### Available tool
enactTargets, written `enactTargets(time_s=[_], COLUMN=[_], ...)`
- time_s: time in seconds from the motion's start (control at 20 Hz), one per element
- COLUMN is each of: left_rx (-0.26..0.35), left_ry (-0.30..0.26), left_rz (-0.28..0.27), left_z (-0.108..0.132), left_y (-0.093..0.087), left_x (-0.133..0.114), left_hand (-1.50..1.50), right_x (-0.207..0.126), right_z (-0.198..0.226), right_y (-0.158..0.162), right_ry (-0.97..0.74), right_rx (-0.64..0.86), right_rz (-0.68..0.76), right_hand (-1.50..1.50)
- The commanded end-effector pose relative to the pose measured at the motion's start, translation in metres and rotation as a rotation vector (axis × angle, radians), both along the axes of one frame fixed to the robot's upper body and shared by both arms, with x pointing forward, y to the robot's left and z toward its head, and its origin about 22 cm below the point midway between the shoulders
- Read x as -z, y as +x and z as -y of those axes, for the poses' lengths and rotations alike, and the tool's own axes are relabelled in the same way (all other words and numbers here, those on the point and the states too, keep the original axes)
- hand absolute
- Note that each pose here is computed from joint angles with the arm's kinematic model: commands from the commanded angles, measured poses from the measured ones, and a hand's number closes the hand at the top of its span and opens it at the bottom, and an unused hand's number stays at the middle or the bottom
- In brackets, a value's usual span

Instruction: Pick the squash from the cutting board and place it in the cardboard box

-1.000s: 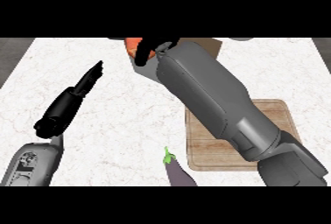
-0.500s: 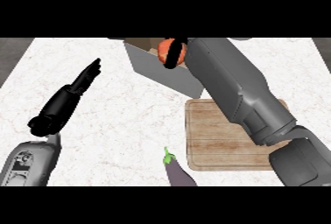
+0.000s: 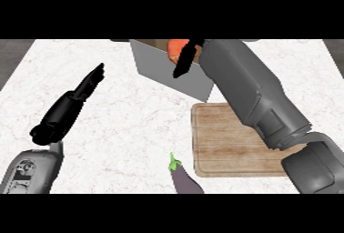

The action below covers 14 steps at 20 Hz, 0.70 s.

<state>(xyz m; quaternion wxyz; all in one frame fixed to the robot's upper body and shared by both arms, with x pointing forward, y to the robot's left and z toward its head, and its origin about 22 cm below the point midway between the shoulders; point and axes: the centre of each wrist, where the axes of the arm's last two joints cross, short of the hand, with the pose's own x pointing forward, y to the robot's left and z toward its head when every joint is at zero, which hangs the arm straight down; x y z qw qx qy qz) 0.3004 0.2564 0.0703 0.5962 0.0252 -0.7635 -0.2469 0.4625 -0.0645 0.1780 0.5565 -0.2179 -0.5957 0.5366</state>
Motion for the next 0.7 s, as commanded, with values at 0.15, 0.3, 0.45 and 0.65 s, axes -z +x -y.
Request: enactTargets(time_s=[0.15,0.3,0.45,0.65], left_rx=[-0.012,-0.001,-0.003,0.005], left_ry=[-0.008,-0.001,-0.002,-0.001], left_rz=[-0.014,-0.01,0.007,0.005], left_z=[-0.003,0.004,0.001,0.013], left_y=[-0.004,-0.005,-0.002,0.001], left_x=[0.007,0.006,-0.008,-0.003], left_hand=[0.0,0.0,0.0,0.0], right_x=[-0.019,-0.01,0.023,0.011], right_z=[0.005,0.019,0.043,0.088], right_y=[0.001,0.005,0.006,0.016], right_ry=[0.728,0.924,0.993,1.037], right_rx=[0.114,0.225,0.313,0.335], right_rz=[0.075,0.02,0.032,0.089], right_hand=[-1.5,-1.5,-1.5,-1.5])
